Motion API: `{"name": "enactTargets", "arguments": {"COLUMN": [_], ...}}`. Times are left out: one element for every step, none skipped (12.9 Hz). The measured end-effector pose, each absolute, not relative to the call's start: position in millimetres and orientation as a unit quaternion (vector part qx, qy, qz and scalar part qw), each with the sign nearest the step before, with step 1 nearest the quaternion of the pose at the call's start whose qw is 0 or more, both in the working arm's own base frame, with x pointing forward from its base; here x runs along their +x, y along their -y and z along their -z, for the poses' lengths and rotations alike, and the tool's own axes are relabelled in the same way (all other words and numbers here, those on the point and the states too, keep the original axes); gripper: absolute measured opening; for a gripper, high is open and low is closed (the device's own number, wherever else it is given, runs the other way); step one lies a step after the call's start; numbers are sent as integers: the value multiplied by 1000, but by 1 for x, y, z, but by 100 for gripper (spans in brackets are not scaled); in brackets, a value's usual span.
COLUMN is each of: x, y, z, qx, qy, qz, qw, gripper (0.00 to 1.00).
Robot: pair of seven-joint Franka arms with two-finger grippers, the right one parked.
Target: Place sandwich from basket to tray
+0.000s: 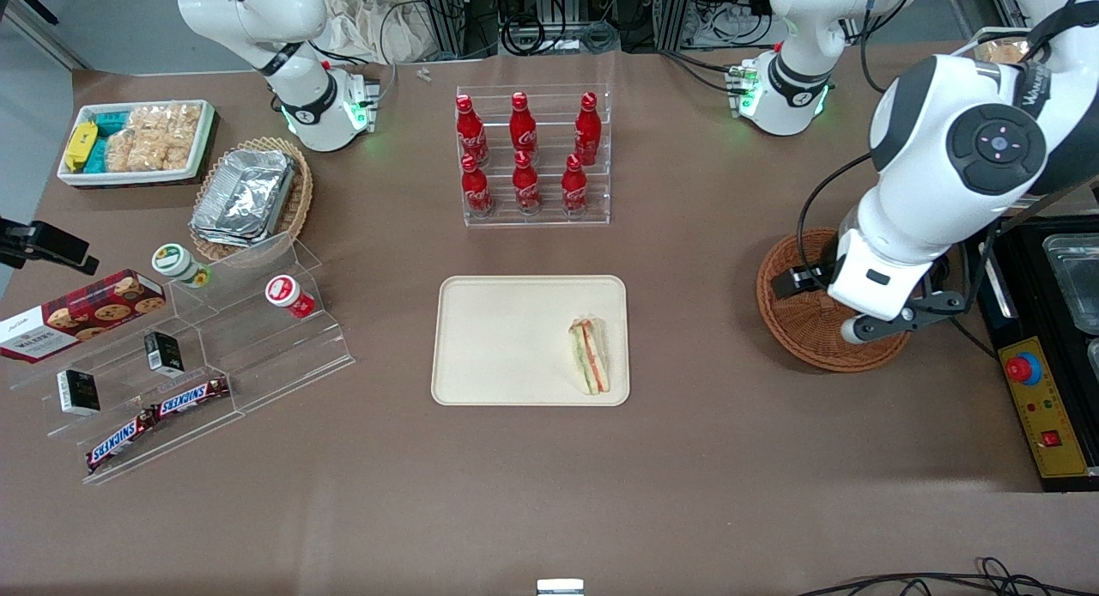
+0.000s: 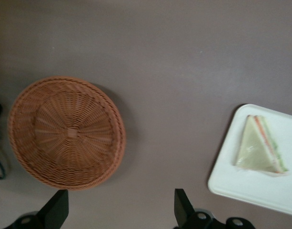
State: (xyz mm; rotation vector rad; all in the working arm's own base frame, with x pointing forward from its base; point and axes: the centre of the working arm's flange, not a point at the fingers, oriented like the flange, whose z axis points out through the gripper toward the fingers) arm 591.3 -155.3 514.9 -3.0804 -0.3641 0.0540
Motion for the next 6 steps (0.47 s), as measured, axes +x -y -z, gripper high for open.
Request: {"name": "enactTargets", "arguments": {"x": [591, 589, 585, 580, 574, 570], "y": [143, 130, 117, 106, 96, 88], "z": [-516, -517, -520, -523, -527, -531], "qx": [-994, -996, -997, -998, -998, -999], "qy": [101, 84, 70, 56, 43, 35], "qz": [-19, -22, -25, -27, -31, -35], "qw": [25, 28, 26, 22, 20, 19], "gripper": [100, 100, 100, 100, 100, 100]}}
